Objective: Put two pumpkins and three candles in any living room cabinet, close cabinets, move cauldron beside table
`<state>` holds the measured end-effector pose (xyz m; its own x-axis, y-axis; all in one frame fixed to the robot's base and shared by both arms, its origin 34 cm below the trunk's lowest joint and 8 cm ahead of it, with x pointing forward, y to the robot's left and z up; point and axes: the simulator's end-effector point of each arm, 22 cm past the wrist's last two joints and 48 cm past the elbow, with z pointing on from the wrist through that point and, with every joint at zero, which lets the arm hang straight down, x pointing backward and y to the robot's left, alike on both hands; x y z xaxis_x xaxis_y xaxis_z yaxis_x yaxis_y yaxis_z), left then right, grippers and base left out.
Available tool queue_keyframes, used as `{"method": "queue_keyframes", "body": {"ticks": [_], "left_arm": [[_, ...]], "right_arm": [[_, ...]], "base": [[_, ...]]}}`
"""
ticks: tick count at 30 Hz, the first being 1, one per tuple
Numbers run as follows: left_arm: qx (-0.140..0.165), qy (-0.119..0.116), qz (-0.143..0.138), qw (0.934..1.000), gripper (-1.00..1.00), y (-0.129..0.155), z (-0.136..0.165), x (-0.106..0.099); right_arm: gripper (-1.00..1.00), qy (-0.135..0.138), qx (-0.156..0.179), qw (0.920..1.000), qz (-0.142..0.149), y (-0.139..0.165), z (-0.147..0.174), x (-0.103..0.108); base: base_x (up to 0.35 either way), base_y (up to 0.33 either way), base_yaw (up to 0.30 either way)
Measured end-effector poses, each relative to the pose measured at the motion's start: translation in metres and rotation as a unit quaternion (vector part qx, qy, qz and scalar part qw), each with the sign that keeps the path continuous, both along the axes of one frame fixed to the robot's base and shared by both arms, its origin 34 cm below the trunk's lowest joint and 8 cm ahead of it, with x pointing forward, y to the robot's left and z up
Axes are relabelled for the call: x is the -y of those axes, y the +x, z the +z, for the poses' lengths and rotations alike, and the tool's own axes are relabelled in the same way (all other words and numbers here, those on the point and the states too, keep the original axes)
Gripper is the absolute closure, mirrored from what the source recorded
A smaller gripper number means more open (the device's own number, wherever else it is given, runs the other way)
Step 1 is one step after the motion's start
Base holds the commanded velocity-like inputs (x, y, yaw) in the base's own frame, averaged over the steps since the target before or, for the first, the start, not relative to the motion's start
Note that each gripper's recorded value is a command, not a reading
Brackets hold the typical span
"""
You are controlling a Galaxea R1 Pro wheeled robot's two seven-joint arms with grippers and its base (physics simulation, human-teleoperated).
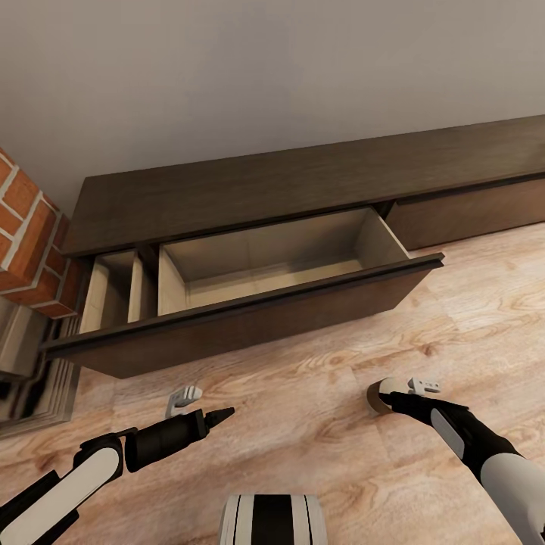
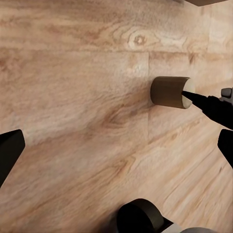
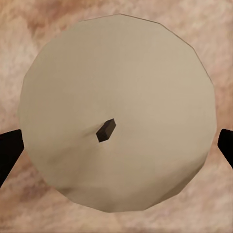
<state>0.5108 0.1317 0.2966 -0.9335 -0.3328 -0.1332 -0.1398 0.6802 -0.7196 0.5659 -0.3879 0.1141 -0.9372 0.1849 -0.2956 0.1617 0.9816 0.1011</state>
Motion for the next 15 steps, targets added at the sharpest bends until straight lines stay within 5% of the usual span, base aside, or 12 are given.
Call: {"method": "queue_keyframes", "body": {"ticks": [5, 6, 15], "left_arm": [[0.000, 0.000, 0.000, 1.0000, -1.00, 0.0000, 0.0000, 0.0000], [0.000, 0.000, 0.000, 1.0000, -1.00, 0.0000, 0.0000, 0.0000], [0.000, 0.000, 0.000, 1.0000, -1.00, 0.0000, 0.0000, 0.0000]], "right_arm": [[-1.00, 0.000, 0.000, 1.0000, 0.000, 0.0000, 0.0000, 0.0000], [1.00, 0.000, 0.000, 1.0000, 0.000, 0.0000, 0.0000, 0.0001], [1.00, 0.000, 0.000, 1.0000, 0.000, 0.0002, 0.0002, 0.0005]], "base": [[0.000, 0.000, 0.000], [0.000, 0.000, 0.000], [0.000, 0.000, 0.000]]}}
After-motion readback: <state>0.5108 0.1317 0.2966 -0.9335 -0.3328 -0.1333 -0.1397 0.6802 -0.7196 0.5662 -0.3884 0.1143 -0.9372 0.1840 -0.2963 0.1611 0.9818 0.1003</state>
